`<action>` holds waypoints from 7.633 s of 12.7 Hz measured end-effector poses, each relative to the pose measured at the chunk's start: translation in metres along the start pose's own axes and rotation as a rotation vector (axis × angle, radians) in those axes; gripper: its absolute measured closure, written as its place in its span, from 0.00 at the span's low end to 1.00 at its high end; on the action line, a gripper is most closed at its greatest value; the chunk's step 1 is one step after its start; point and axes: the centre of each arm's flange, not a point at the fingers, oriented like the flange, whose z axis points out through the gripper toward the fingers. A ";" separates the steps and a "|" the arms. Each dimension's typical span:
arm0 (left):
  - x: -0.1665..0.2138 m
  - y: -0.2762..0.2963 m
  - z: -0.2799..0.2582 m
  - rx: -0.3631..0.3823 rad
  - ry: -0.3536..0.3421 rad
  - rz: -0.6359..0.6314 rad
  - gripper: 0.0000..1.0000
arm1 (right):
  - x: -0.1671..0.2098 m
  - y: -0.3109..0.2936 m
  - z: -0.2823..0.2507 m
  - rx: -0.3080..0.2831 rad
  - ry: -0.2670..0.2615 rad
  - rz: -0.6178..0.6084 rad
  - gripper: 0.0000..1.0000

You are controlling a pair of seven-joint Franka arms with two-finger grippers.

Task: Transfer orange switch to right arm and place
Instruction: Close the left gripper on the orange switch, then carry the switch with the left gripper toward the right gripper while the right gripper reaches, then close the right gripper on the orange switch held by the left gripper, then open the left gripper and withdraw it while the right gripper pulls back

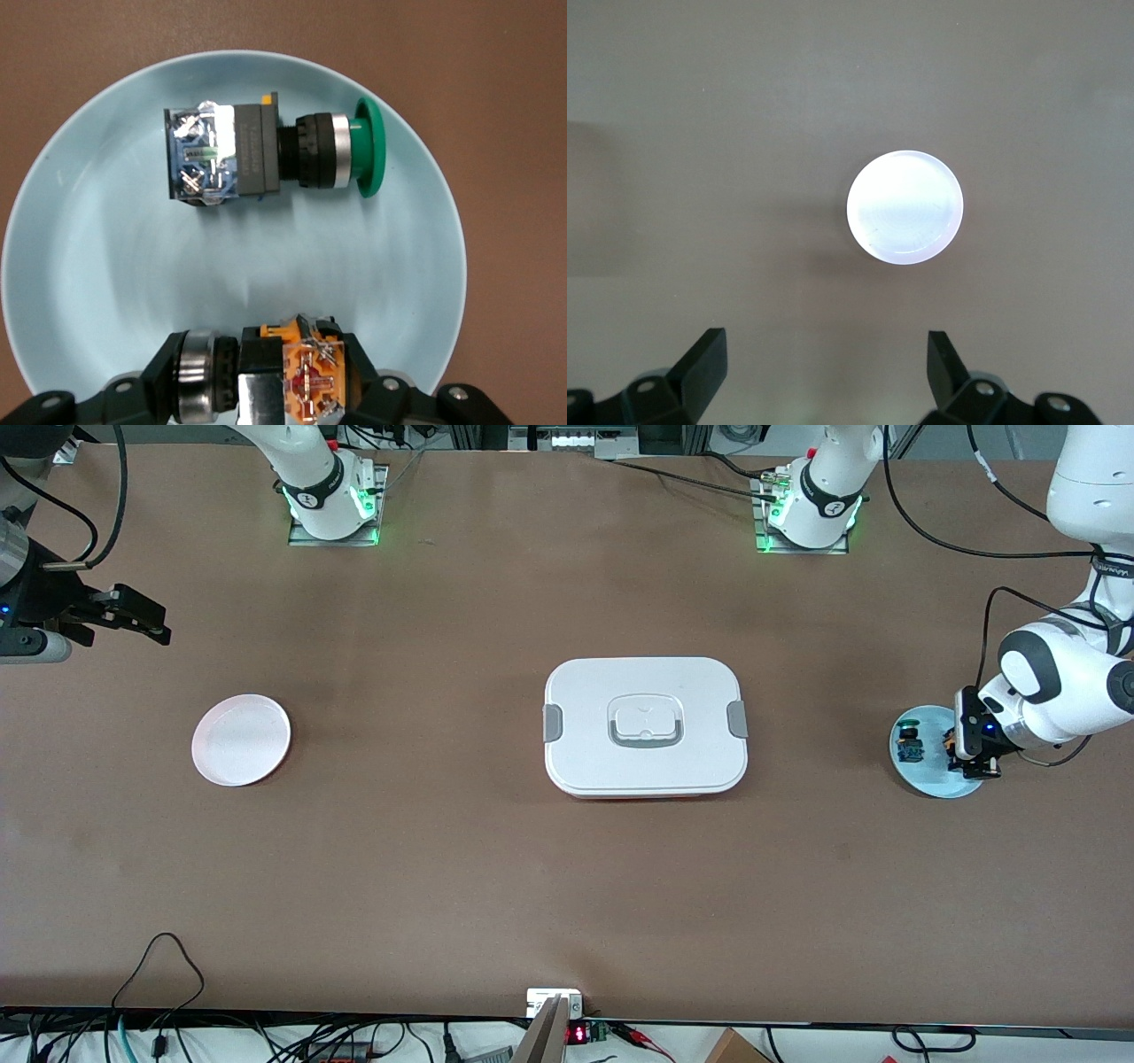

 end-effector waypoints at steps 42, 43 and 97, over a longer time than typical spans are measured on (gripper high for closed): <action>0.650 -0.082 -0.212 -0.039 1.674 -0.073 0.26 | 0.044 -0.156 0.160 1.381 -0.366 0.253 0.00; 0.661 -0.077 -0.216 -0.015 1.656 -0.101 0.26 | 0.043 -0.163 0.160 1.381 -0.372 0.247 0.00; 0.675 -0.079 -0.223 0.048 1.618 -0.236 0.00 | 0.032 -0.227 0.171 1.541 -0.352 0.180 0.58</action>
